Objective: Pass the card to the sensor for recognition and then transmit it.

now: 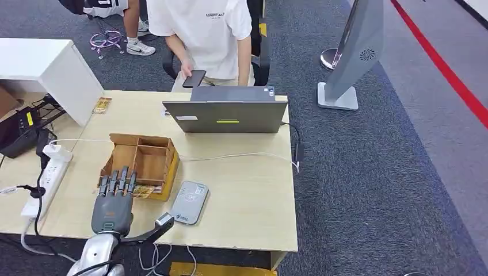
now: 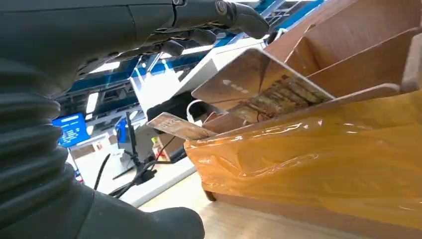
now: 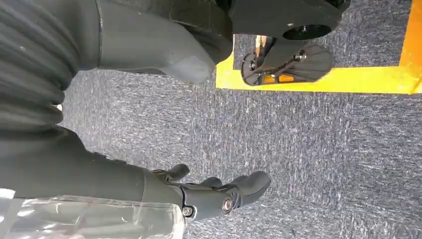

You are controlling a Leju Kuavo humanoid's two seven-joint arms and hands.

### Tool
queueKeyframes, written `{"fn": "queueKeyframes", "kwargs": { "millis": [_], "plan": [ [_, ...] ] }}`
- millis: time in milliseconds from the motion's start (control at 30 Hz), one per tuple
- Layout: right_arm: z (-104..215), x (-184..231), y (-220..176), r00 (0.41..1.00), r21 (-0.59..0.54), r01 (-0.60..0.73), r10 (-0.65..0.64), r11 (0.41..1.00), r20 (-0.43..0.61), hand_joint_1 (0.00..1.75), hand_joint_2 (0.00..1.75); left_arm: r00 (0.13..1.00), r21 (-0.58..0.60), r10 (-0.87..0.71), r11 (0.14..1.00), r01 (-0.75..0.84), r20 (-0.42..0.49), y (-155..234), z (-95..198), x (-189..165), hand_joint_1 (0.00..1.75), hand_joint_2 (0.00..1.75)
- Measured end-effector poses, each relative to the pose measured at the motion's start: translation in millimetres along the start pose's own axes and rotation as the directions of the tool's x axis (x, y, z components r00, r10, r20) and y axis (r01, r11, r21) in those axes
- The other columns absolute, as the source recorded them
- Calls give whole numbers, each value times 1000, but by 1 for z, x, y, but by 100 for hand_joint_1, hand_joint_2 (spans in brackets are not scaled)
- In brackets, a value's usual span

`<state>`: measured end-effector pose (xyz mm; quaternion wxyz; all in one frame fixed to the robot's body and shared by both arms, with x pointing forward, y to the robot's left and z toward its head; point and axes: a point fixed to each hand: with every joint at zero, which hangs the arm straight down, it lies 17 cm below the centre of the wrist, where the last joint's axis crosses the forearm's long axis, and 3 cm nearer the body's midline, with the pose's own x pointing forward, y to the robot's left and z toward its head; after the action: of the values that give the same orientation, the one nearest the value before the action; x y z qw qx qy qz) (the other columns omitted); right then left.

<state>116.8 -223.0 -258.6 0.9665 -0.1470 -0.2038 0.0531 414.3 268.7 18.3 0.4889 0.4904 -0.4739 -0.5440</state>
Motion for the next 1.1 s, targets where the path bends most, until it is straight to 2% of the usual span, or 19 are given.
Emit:
{"fn": "queueKeyframes", "kwargs": {
  "millis": [267, 900, 933, 1100],
  "plan": [
    [0, 0, 0, 1000, 1, -2, 2, 1000, 0, 0, 175, 1000, 4, 8, 1000, -8, -20, 2, -6, -5, 0, 175],
    [0, 2, 1, 1000, 6, -14, 14, 1000, 9, 0, 175, 1000, 62, 31, 998, -31, 7, 20, -15, 7, 0, 175],
    [0, 2, 1, 1000, 6, -14, 14, 1000, 9, 0, 175, 999, 62, 32, 998, -32, 7, 20, -16, 7, 175, 175],
    [0, 2, 2, 1000, 6, -14, 14, 1000, 9, 0, 175, 999, 62, 36, 997, -38, 25, 21, -16, 11, 175, 175]
  ]
}}
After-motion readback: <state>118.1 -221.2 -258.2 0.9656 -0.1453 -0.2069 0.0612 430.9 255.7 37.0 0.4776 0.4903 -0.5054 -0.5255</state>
